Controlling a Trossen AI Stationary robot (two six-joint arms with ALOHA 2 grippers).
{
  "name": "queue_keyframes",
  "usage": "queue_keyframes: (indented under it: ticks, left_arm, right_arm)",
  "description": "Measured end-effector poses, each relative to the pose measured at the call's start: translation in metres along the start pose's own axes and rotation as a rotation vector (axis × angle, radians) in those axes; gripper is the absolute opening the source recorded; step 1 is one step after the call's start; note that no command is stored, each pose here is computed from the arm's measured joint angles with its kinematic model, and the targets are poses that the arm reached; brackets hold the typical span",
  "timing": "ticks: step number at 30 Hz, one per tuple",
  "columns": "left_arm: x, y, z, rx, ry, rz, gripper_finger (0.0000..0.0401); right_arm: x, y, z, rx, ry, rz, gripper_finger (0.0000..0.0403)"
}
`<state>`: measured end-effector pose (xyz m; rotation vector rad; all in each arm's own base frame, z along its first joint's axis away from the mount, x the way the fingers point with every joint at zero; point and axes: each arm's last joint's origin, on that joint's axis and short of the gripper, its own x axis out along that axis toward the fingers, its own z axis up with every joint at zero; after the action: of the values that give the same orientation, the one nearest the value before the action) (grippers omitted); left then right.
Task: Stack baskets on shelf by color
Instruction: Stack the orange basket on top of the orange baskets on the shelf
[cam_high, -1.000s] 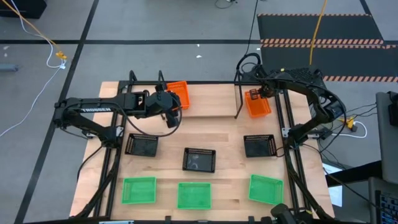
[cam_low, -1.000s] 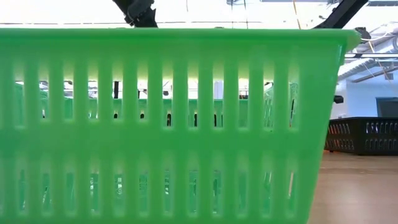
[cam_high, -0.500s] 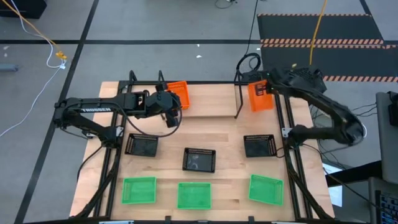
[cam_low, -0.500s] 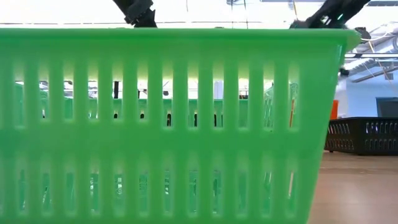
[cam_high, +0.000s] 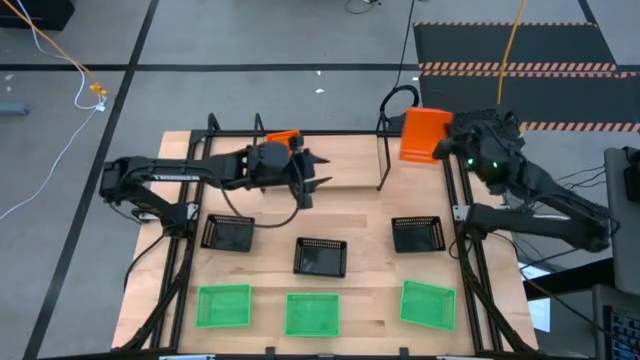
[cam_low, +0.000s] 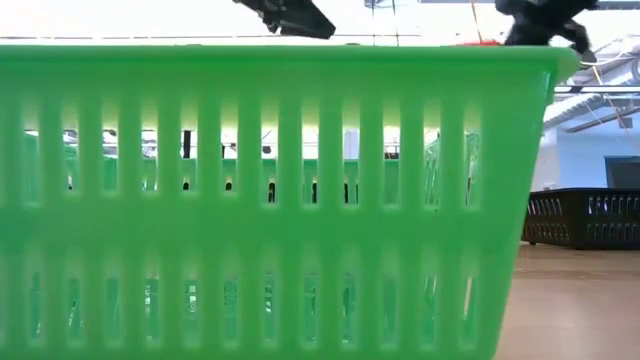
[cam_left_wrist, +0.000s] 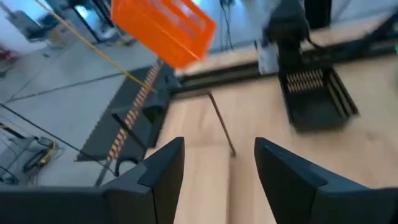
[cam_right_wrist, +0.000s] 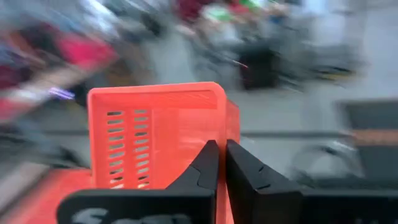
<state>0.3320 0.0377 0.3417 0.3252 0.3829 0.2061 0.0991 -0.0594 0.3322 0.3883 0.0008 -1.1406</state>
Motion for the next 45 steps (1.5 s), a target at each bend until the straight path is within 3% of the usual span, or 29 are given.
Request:
queue_keyframes:
  ticks: [2,4,9,14,18,21,25,30,35,40,45]
  left_arm:
    - [0.003,0.0,0.004,0.1,-0.049,0.017,0.0197]
    - [0.004,-0.004,0.005,0.287,-0.054,0.013,0.0197]
    - [0.005,-0.021,0.009,0.692,-0.089,-0.008,0.0187]
    - [0.019,-0.057,0.012,0.858,-0.133,-0.014,0.0156]
    - [0.038,-0.079,0.003,0.974,0.023,0.155,0.0139]
    - [0.053,-0.083,-0.003,0.993,0.121,0.315,0.0139]
    - [0.061,-0.08,-0.004,0.992,0.177,0.44,0.016]
    - [0.066,-0.064,-0.015,0.973,0.324,0.491,0.0188]
    - [0.071,-0.051,-0.035,0.99,0.469,0.424,0.0186]
    - [0.073,-0.04,-0.039,0.956,0.49,0.439,0.0159]
    - [0.073,-0.038,-0.037,0.977,0.477,0.446,0.0079]
  right_arm:
    - [0.002,0.013,-0.005,0.051,-0.076,0.146,0.0005]
    - [0.006,0.025,-0.013,0.078,-0.1,0.255,0.0005]
    - [0.021,0.044,-0.027,0.088,-0.065,0.281,0.0005]
    - [0.043,0.07,-0.034,0.203,-0.108,0.317,0.0005]
    - [0.056,0.087,-0.039,0.292,-0.136,0.405,0.0004]
    - [0.064,0.095,-0.046,0.311,-0.137,0.423,0.0004]
    - [0.072,0.101,-0.055,0.31,-0.135,0.418,0.0004]
    - [0.077,0.106,-0.059,0.314,-0.153,0.427,0.0004]
    - [0.077,0.106,-0.058,0.299,-0.164,0.429,0.0004]
    - [0.077,0.106,-0.058,0.301,-0.163,0.433,0.0004]
    - [0.076,0.107,-0.059,0.307,-0.157,0.444,0.0004]
